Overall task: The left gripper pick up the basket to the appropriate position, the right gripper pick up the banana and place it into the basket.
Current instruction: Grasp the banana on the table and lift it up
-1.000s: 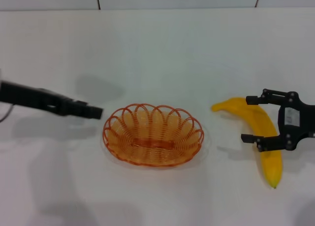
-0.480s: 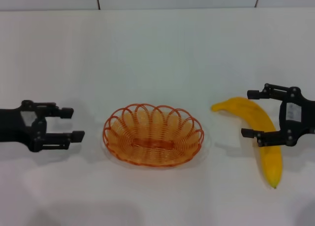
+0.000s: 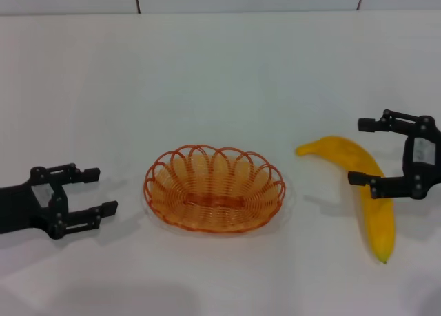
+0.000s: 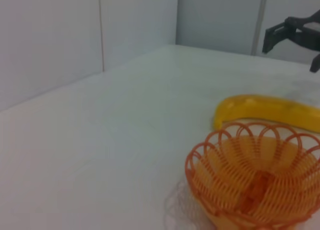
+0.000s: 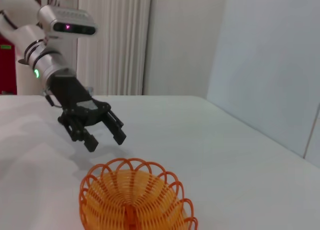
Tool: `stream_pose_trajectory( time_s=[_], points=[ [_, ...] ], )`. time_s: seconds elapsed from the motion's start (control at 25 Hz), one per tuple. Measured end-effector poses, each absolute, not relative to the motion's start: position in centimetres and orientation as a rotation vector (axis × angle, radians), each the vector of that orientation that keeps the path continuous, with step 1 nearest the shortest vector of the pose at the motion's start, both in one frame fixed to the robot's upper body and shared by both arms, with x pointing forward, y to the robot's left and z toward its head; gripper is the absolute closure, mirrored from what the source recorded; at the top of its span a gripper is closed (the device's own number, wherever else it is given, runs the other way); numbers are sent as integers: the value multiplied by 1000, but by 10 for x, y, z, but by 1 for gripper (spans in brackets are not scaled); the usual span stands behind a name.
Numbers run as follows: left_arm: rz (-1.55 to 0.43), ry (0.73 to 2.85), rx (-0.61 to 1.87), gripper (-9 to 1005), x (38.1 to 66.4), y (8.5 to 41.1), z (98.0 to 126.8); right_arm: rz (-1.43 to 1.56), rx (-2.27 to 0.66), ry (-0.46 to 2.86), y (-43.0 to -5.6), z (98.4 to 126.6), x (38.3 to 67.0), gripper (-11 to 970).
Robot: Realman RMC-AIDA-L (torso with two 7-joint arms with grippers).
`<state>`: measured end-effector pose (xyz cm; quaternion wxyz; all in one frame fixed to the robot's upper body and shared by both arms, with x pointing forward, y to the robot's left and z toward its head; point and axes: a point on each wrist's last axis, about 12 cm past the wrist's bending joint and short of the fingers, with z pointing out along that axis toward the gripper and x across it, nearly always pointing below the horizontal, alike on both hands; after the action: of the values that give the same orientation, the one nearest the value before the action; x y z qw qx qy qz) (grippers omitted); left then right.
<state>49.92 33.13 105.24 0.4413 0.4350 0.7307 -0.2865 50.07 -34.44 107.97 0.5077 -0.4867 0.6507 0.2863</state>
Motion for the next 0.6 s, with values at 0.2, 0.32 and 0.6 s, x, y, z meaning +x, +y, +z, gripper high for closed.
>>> stream_pose_trajectory(
  time_s=[0.2,0.32,0.6],
  points=[
    [-689,1829,1050,279,500,328,1045,682,-1139,1629,-360,1091,498,73],
    [-679,1836,1031,280,502,329,1044,658,-1092,1718,-372,1108,500,73],
    [-660,1802,967,282,507,331,1049,546,-1110,1905,-377,1158,513,73]
  ],
)
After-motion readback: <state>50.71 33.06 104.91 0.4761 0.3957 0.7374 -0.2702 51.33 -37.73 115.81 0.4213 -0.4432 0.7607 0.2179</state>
